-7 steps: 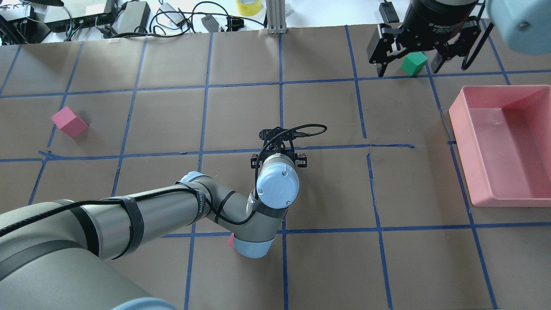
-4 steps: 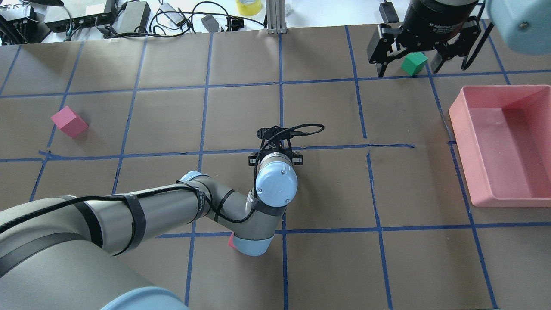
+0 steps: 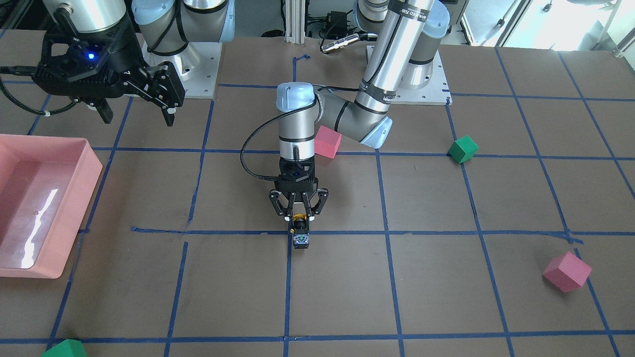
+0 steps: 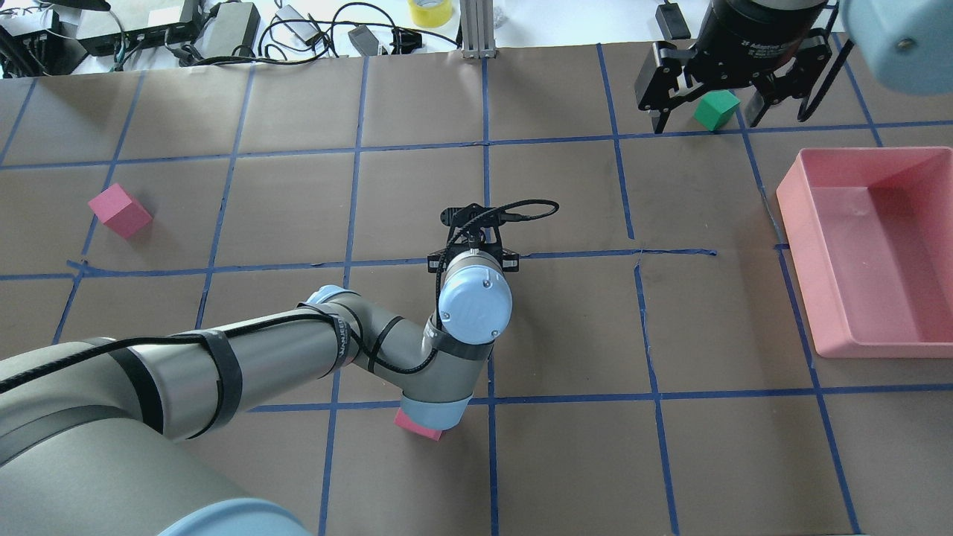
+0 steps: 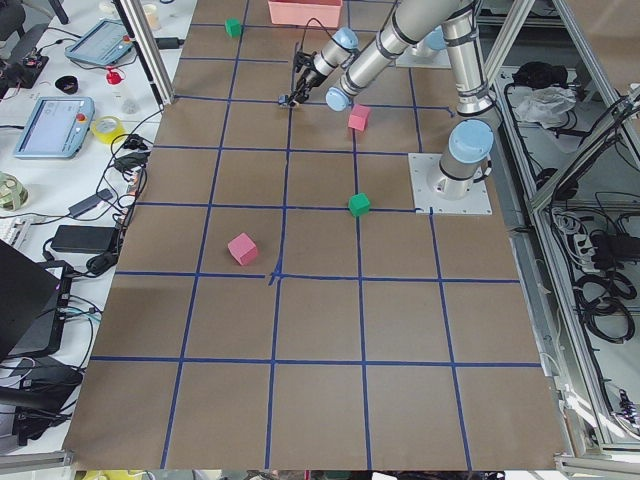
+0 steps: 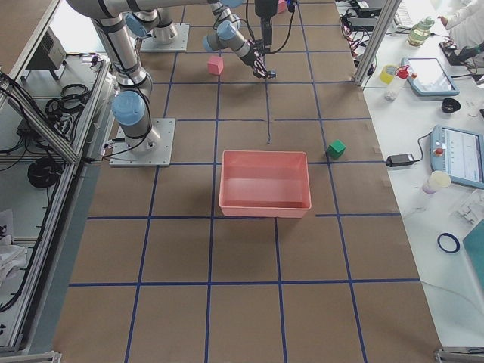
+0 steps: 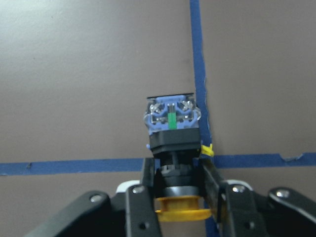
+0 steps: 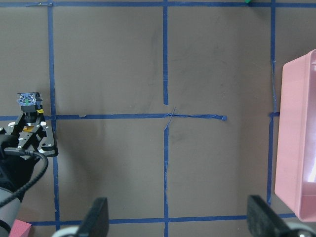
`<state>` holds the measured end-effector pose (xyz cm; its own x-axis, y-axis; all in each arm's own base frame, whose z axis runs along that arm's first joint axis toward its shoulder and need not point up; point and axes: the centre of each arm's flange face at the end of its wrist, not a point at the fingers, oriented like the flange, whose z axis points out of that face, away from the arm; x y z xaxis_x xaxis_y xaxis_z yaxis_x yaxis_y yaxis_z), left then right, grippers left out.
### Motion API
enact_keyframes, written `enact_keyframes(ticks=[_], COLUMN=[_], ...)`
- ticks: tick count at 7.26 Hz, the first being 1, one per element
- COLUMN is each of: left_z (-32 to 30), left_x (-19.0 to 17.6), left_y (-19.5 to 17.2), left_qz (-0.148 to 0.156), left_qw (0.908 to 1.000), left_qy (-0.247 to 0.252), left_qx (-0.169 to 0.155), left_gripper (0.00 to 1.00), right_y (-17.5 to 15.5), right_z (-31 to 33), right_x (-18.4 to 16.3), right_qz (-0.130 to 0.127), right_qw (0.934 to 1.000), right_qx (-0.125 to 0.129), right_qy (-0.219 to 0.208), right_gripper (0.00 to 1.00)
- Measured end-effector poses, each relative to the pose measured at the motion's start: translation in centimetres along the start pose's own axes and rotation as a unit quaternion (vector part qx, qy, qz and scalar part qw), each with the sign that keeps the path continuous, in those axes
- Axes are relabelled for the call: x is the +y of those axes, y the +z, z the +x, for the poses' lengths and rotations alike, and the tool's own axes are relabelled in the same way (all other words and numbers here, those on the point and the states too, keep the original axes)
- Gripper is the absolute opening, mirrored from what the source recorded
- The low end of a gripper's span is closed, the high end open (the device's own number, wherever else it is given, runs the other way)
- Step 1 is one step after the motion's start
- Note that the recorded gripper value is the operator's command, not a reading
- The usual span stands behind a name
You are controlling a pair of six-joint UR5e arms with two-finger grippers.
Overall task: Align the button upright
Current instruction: 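Grasp the button body with the left gripper and lift it, then rotate the button yellow cap up and set it on the table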
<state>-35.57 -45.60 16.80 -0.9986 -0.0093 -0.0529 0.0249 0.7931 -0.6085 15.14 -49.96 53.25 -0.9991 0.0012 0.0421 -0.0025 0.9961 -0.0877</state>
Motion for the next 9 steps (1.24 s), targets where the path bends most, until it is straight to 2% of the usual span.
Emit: enact_keyframes(ticks=[1, 2, 3, 4, 5, 6, 7, 8, 9], left_z=[-1.1, -2.3, -4.2, -6.1, -7.4, -7.9, -7.7, -7.0, -6.3], left_x=[-2.8, -6.1, -10.2, -14.1, -17.1, -18.8, -19.3, -19.1, -18.0], left_y=[0.1, 0.1, -0.2, -0.9, -2.1, -3.3, -3.9, -3.9, -3.4], left_qz=[-0.01, -0.034, -0.08, -0.136, -0.189, -0.231, -0.267, -0.309, -0.36], left_qw=[0.9999, 0.9991, 0.9959, 0.9878, 0.9715, 0.9422, 0.8999, 0.8524, 0.8069], left_qy=[-0.012, -0.025, -0.043, -0.077, -0.143, -0.24, -0.342, -0.417, -0.46], left_qx=[0.001, 0.0, -0.002, 0.003, 0.018, 0.034, 0.047, 0.067, 0.091], left_gripper=[0.09, 0.1, 0.1, 0.03, 0.0, 0.0, 0.0, 0.0, 0.0], right_y=[0.0, 0.0, 0.0, 0.0, 0.0, 0.0, 0.0, 0.0, 0.0], right_z=[0.0, -0.1, -0.1, -0.2, -0.1, -0.1, -0.1, -0.1, -0.1], right_x=[0.0, 0.0, 0.0, 0.0, 0.0, 0.0, 0.0, 0.0, 0.0], right_qz=[0.0, 0.0, 0.0, -0.001, -0.001, 0.0, 0.0, 0.0, 0.001], right_qw=[1.0, 1.0, 1.0, 1.0, 1.0, 1.0, 1.0, 1.0, 1.0], right_qx=[0.0, -0.002, -0.004, -0.004, -0.003, -0.002, -0.001, -0.001, -0.003], right_qy=[0.0, -0.001, -0.001, -0.001, -0.001, -0.002, -0.002, -0.001, 0.0], right_gripper=[1.0, 1.0, 1.0, 1.0, 1.0, 1.0, 1.0, 1.0, 1.0])
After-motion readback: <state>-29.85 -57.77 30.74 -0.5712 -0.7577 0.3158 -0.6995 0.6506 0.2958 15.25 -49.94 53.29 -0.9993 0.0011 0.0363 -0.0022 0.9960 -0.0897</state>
